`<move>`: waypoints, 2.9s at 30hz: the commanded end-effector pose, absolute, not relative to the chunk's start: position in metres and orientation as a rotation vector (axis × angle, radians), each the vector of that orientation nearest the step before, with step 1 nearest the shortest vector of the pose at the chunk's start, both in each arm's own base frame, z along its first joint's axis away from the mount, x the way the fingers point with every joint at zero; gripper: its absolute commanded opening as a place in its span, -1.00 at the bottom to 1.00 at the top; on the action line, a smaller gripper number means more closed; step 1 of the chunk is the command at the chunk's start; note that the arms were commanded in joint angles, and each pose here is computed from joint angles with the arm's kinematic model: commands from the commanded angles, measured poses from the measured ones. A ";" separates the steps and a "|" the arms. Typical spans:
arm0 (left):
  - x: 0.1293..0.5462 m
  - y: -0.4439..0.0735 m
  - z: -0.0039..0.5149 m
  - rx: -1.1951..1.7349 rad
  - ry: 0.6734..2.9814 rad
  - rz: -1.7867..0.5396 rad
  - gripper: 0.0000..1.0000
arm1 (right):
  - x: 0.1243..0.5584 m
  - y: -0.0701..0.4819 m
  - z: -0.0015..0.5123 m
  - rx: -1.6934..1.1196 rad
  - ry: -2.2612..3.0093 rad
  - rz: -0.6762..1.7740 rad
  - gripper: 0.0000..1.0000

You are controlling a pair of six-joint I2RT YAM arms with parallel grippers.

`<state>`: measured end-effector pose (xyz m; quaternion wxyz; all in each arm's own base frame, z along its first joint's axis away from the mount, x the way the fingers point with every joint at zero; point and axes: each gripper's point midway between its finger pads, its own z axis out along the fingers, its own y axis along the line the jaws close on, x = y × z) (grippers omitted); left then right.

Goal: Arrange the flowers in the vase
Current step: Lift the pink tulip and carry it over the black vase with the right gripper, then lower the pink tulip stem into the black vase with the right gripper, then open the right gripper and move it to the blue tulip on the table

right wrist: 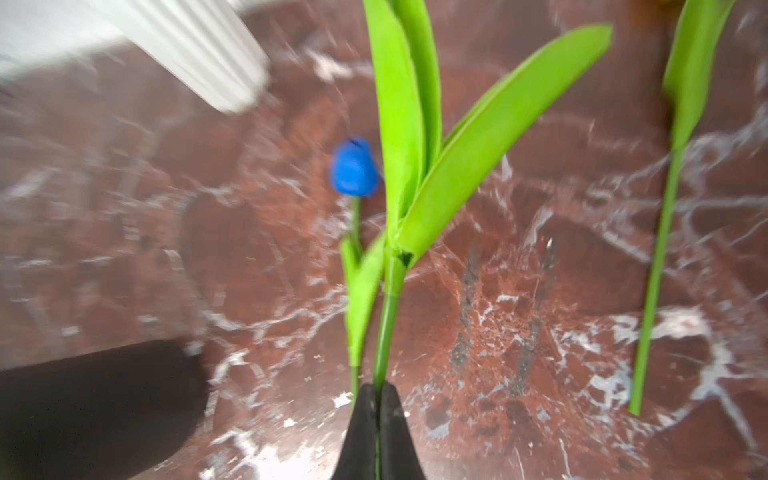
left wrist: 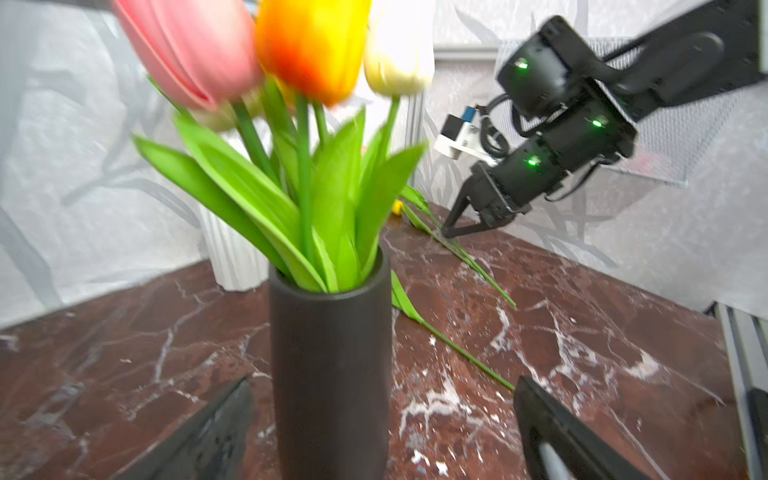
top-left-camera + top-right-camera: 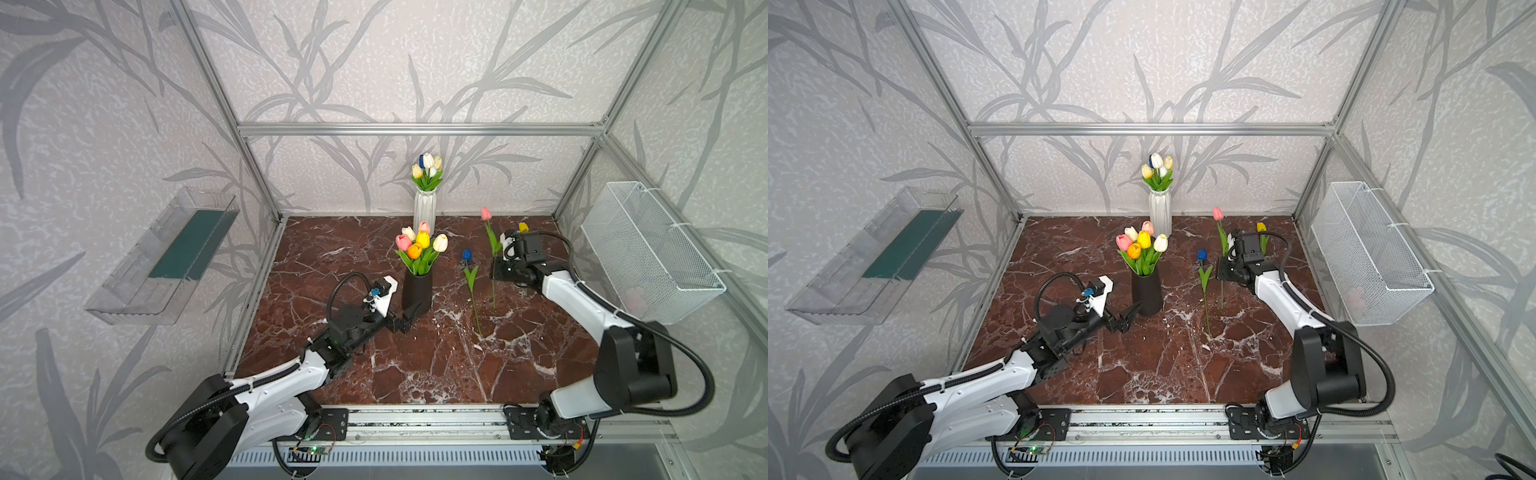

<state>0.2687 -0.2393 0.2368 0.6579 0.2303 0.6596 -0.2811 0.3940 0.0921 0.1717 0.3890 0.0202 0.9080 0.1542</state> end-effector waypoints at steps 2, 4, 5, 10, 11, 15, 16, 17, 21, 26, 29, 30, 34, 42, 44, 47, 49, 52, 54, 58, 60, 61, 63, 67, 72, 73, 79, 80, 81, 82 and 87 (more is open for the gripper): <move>0.276 -0.214 0.257 0.405 1.437 -0.570 0.99 | 0.373 0.123 0.291 -0.101 1.762 0.603 -1.00; 0.279 -0.210 0.256 0.395 1.451 -0.552 0.99 | 0.346 0.142 0.332 -0.205 1.546 0.693 -1.00; 0.281 -0.207 0.254 0.384 1.458 -0.548 0.99 | 0.329 0.154 0.350 -0.271 1.436 0.739 -1.00; 0.287 -0.204 0.253 0.354 1.469 -0.566 0.99 | 0.267 0.197 0.396 -0.479 1.077 0.932 -1.00; 0.287 -0.204 0.251 0.354 1.472 -0.566 0.99 | 0.262 0.206 0.398 -0.504 1.047 0.966 -1.00; 0.287 -0.203 0.252 0.354 1.468 -0.561 0.99 | 0.262 0.241 0.395 -0.556 0.986 1.019 -1.00; 0.286 -0.203 0.252 0.353 1.470 -0.560 0.99 | 0.265 0.248 0.394 -0.556 0.976 1.019 -1.00; 0.286 -0.203 0.252 0.355 1.470 -0.559 0.99 | 0.267 0.252 0.394 -0.554 0.955 1.018 -1.00; 0.284 -0.199 0.253 0.348 1.473 -0.557 0.99 | 0.291 0.263 0.387 -0.509 0.951 0.966 -1.00; 0.280 -0.195 0.249 0.343 1.484 -0.548 0.99 | 0.308 0.273 0.379 -0.501 0.954 0.897 -1.00; 0.279 -0.191 0.246 0.339 1.490 -0.530 0.99 | 0.312 0.275 0.378 -0.497 0.951 0.865 -1.00; 0.279 -0.190 0.246 0.337 1.491 -0.526 0.99 | 0.313 0.274 0.379 -0.493 0.951 0.860 -1.00; 0.280 -0.190 0.245 0.339 1.494 -0.524 0.99 | 0.317 0.276 0.379 -0.493 0.951 0.849 -1.00; 0.283 -0.195 0.243 0.357 1.498 -0.521 0.99 | 0.323 0.285 0.358 -0.525 1.002 0.843 -1.00; 0.284 -0.195 0.241 0.358 1.503 -0.513 0.99 | 0.322 0.285 0.350 -0.528 1.020 0.834 -1.00; 0.283 -0.195 0.242 0.358 1.503 -0.519 0.99 | 0.320 0.284 0.344 -0.539 1.039 0.824 -1.00; 0.284 -0.196 0.241 0.361 1.504 -0.518 0.99 | 0.318 0.285 0.341 -0.556 1.049 0.814 -1.00; 0.285 -0.196 0.240 0.360 1.501 -0.515 0.99 | 0.315 0.288 0.332 -0.589 1.067 0.802 -1.00; 0.286 -0.197 0.240 0.360 1.503 -0.522 0.99 | 0.312 0.289 0.326 -0.602 1.078 0.798 -1.00; 0.286 -0.197 0.238 0.359 1.508 -0.524 0.99 | 0.310 0.290 0.312 -0.619 1.108 0.787 -1.00; 0.285 -0.197 0.237 0.357 1.509 -0.524 0.99 | 0.310 0.290 0.304 -0.627 1.124 0.777 -1.00; 0.285 -0.197 0.237 0.356 1.510 -0.525 0.99 | 0.310 0.290 0.300 -0.627 1.133 0.777 -1.00; 0.285 -0.197 0.237 0.356 1.512 -0.526 0.99 | 0.310 0.291 0.292 -0.636 1.155 0.772 -1.00; 0.286 -0.196 0.236 0.352 1.512 -0.520 0.99 | 0.311 0.291 0.277 -0.644 1.193 0.761 -0.97; 0.286 -0.197 0.235 0.358 1.516 -0.521 0.99 | 0.313 0.295 0.266 -0.662 1.252 0.740 -0.94; 0.286 -0.197 0.234 0.359 1.519 -0.518 0.99 | 0.314 0.295 0.262 -0.666 1.263 0.724 -0.94; 0.287 -0.198 0.234 0.356 1.516 -0.526 0.99 | 0.313 0.294 0.256 -0.659 1.276 0.706 -0.79; 0.287 -0.198 0.235 0.356 1.515 -0.523 0.99 | 0.311 0.294 0.257 -0.657 1.274 0.705 -0.74; 0.287 -0.197 0.234 0.357 1.517 -0.520 0.99 | 0.311 0.293 0.258 -0.657 1.272 0.704 -0.69; 0.287 -0.197 0.234 0.356 1.517 -0.517 0.99 | 0.310 0.292 0.258 -0.655 1.272 0.703 -0.64; 0.287 -0.197 0.234 0.357 1.517 -0.515 0.99 | 0.305 0.286 0.268 -0.647 1.256 0.695 -0.29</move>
